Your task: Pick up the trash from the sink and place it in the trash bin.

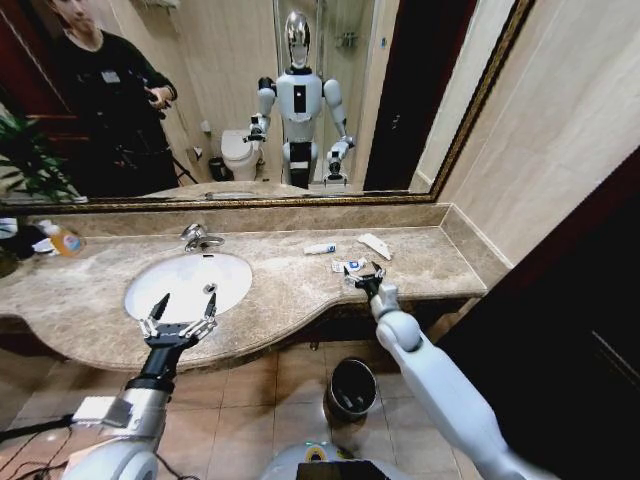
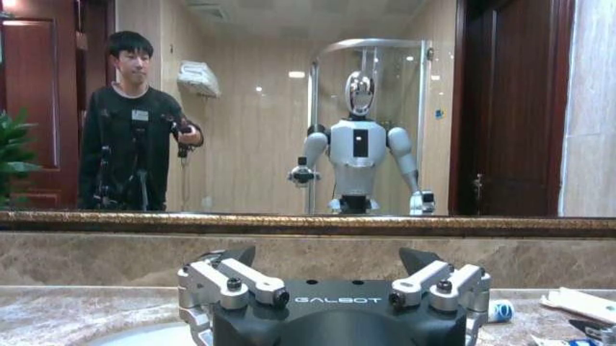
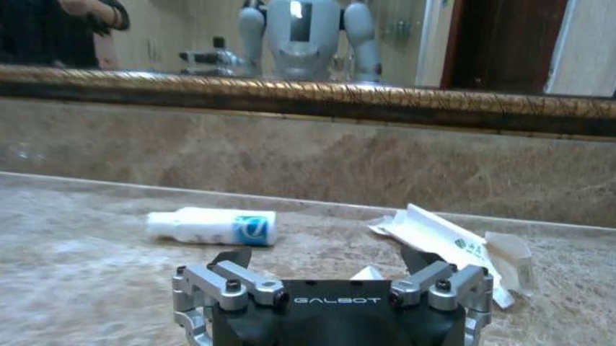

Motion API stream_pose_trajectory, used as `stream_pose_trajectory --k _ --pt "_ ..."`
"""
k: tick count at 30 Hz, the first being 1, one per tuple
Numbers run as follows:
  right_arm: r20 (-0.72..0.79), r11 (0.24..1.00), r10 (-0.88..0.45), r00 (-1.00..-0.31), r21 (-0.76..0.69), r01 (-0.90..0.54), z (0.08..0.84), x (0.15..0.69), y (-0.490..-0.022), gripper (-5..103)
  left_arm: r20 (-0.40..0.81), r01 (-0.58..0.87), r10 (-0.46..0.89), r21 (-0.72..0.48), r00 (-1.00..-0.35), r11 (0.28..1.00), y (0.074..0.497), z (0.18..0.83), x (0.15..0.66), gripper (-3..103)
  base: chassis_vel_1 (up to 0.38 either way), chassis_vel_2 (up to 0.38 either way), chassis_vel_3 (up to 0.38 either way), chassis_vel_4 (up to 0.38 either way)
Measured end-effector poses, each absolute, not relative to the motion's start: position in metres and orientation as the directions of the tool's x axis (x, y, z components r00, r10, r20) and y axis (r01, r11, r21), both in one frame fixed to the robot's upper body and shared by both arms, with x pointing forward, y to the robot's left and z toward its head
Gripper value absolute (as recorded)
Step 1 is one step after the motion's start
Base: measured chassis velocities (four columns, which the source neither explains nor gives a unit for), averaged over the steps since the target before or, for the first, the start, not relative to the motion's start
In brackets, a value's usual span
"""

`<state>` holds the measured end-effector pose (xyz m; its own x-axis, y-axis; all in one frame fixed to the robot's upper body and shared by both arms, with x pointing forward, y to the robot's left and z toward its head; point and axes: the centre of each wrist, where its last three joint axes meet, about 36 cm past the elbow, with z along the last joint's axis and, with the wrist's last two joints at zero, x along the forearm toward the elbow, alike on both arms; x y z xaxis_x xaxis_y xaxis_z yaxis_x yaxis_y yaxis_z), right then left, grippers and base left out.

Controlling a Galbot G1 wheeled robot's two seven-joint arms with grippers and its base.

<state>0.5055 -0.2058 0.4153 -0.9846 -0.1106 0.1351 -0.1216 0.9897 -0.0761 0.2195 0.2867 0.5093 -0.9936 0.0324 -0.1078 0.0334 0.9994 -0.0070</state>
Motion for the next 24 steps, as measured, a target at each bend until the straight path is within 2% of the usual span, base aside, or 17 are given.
stream_pose_trajectory --k 6,17,19,20,23,24 --pt "0.16 0.993 -0.067 -0.985 -0.086 -0.081 0.407 0.536 -0.213 100 -0.108 0.033 0.032 -0.007 -0.994 0.999 0.287 0.509 0.219 100 0.0 0.0 0.0 0.0" --pt "0.204 0.994 -0.065 -0.977 -0.077 -0.082 0.403 0.539 -0.218 101 -0.108 0.033 0.032 -0.007 -0.994 0.999 0.287 0.509 0.219 100 0.0 0.0 0.0 0.0" --pt "0.212 0.994 -0.061 -0.975 -0.075 -0.079 0.402 0.541 -0.22 94 -0.108 0.033 0.032 -0.007 -0.994 0.999 0.287 0.509 0.219 100 0.0 0.0 0.0 0.0" --pt "0.212 0.994 -0.061 -0.975 -0.075 -0.079 0.402 0.541 -0.22 94 -0.108 0.033 0.032 -0.007 -0.994 0.999 0.287 0.509 0.219 100 0.0 0.0 0.0 0.0" --pt "0.212 0.994 -0.061 -0.975 -0.075 -0.078 0.402 0.542 -0.22 79 -0.108 0.033 0.032 -0.007 -0.994 0.999 0.287 0.509 0.219 100 0.0 0.0 0.0 0.0" --pt "0.212 0.994 -0.061 -0.975 -0.075 -0.078 0.402 0.542 -0.22 79 -0.108 0.033 0.032 -0.007 -0.994 0.999 0.287 0.509 0.219 100 0.0 0.0 0.0 0.0"
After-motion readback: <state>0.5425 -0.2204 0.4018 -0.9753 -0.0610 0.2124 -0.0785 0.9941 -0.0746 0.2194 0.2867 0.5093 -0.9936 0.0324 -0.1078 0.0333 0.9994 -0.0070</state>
